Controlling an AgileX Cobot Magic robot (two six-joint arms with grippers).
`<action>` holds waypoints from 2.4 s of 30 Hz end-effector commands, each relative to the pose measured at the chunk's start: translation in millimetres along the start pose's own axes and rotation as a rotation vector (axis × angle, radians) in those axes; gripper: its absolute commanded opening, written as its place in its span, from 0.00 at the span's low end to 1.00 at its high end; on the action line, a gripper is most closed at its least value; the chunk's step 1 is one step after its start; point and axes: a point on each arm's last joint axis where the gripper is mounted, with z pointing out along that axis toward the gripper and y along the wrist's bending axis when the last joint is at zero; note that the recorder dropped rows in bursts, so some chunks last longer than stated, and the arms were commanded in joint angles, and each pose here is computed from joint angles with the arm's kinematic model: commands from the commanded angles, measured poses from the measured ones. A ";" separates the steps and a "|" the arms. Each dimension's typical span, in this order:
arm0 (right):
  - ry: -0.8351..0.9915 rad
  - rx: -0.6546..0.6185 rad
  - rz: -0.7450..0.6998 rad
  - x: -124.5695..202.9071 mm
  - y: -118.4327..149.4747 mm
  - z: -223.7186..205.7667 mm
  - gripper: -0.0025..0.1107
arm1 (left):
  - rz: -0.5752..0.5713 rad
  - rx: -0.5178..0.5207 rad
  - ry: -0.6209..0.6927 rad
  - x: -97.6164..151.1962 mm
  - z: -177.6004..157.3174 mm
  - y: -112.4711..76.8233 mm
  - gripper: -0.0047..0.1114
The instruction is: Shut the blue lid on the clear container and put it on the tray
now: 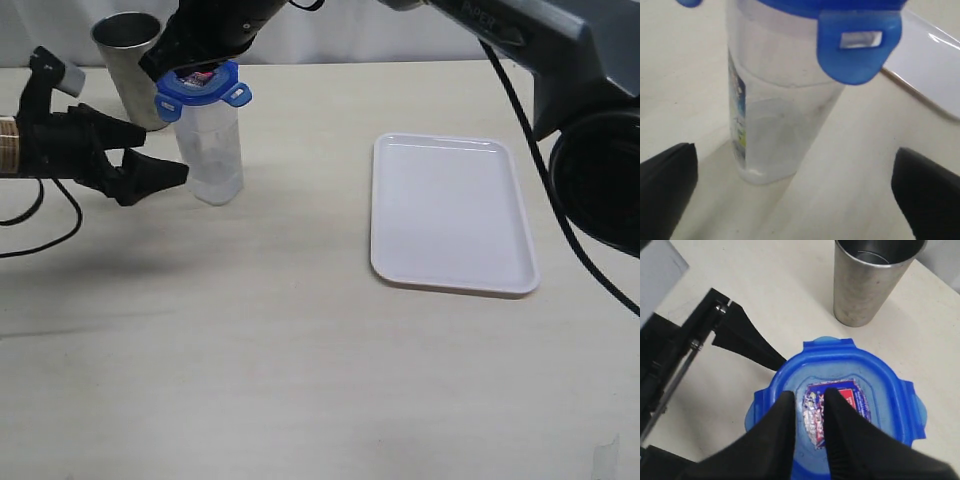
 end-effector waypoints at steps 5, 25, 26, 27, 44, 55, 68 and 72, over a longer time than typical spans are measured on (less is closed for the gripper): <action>-0.003 -0.001 0.000 -1.0 -0.7 -4.4 0.21 | 0.061 -0.064 -0.175 20.1 42.3 3.8 0.89; 0.021 -0.010 0.000 1.4 0.1 -4.1 0.21 | 0.101 -0.192 -0.342 24.5 94.4 2.8 0.88; 0.021 -0.010 0.000 1.4 0.1 -4.1 0.21 | 0.101 -0.192 -0.342 24.5 94.4 2.8 0.86; 0.021 -0.010 0.000 1.4 0.1 -4.1 0.21 | 0.101 -0.192 -0.342 24.5 94.4 2.8 0.83; 0.012 -0.013 -0.009 -4.0 2.5 -18.5 0.21 | 0.186 -0.081 -0.291 28.7 97.3 -8.7 0.04; -0.051 0.009 -0.002 -21.5 8.3 -66.6 0.33 | 0.259 0.267 -0.261 19.1 71.7 -29.2 0.04; 0.244 0.226 0.076 -1.7 25.6 -65.0 0.36 | 0.425 0.371 -0.226 27.1 68.4 -37.5 0.04; 0.215 0.102 0.194 2.7 3.4 -70.1 0.36 | 0.418 0.361 -0.232 26.2 68.6 -36.7 0.04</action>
